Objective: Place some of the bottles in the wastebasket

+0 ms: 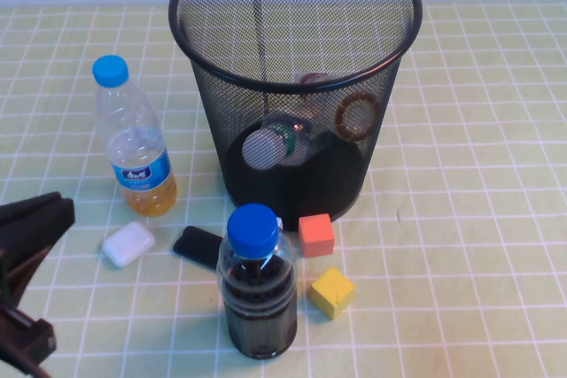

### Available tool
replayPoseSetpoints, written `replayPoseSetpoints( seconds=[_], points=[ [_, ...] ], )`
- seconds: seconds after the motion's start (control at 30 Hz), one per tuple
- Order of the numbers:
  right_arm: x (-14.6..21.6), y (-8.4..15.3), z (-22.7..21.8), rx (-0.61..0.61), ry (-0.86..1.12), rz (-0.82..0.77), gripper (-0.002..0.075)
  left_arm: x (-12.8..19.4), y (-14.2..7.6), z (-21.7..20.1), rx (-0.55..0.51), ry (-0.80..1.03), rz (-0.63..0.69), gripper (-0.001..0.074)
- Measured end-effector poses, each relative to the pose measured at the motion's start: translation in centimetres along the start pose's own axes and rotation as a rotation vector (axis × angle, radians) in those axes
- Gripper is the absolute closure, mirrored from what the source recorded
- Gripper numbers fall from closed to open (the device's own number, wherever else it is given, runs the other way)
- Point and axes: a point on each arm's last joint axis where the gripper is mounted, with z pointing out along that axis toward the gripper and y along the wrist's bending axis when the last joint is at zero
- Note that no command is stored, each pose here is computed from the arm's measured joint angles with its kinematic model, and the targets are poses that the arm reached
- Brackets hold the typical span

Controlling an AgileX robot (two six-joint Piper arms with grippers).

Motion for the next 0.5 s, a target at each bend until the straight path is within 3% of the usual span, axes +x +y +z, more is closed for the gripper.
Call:
replayPoseSetpoints(
  seconds=[0.5],
  points=[
    [0.05,-0.02,0.0,0.003,0.005,0.001,0.0734,-0.21,-0.01,-0.46,-0.002,-0.036,0.001,0.0733]
  ],
)
